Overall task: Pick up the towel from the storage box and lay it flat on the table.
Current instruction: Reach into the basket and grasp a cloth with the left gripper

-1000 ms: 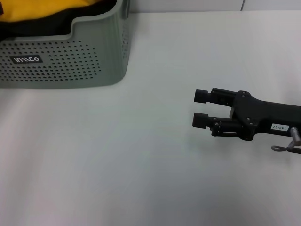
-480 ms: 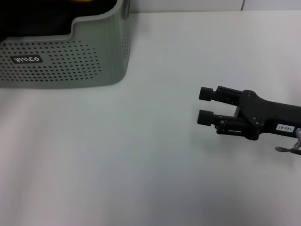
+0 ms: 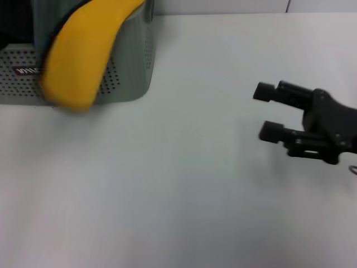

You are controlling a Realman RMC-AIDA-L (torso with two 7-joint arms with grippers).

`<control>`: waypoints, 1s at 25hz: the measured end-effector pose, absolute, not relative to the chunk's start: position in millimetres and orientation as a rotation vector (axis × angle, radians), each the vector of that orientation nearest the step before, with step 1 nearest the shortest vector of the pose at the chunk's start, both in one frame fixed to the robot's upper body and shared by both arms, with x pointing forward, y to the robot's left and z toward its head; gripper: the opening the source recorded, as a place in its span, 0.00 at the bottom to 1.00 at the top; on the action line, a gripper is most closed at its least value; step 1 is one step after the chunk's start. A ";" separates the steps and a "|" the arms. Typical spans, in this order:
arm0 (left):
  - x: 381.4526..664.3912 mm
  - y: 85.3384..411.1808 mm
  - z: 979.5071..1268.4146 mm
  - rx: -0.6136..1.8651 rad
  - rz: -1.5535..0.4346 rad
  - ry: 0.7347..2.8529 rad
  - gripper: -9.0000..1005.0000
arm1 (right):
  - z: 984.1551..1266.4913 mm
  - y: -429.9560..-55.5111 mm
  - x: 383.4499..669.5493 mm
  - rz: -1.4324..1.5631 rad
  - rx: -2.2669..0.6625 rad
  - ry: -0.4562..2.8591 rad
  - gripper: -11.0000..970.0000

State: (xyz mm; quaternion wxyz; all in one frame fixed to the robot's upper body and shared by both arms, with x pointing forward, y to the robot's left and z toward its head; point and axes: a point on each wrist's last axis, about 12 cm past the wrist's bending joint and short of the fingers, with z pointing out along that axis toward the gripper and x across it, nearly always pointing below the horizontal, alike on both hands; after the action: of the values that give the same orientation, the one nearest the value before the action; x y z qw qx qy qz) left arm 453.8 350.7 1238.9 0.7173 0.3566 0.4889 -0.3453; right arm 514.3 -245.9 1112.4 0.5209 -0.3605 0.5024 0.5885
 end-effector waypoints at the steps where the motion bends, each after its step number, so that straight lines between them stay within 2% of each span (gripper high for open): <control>1: 452.4 351.1 1238.5 0.816 -0.793 1.073 0.03 | 1115.7 -247.4 514.0 1.419 -0.870 1.181 0.81; 3: 449.7 354.4 1236.3 0.836 -0.870 1.050 0.04 | 1121.2 -250.0 513.9 1.429 -0.871 1.140 0.81; 6: 449.4 362.2 1228.4 0.770 -0.876 1.073 0.06 | 1122.9 -251.5 513.7 1.425 -0.867 1.124 0.81; 14: 464.4 371.6 1187.3 0.663 -0.687 1.310 0.09 | 1116.6 -256.3 509.5 1.404 -0.837 1.153 0.81; 20: 486.5 374.0 1160.6 0.637 -0.566 1.602 0.12 | 1110.5 -257.0 503.9 1.405 -0.810 1.171 0.81; 25: 490.9 376.1 1130.8 0.633 -0.510 1.803 0.32 | 1104.5 -256.7 499.2 1.401 -0.783 1.192 0.81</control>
State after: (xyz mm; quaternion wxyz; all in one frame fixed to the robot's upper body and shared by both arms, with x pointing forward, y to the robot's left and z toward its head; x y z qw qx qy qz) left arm 490.9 376.1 1130.8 0.5498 0.2672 0.7615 -0.2154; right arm 499.2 -256.7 1104.5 0.5407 -0.3294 0.5018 0.5894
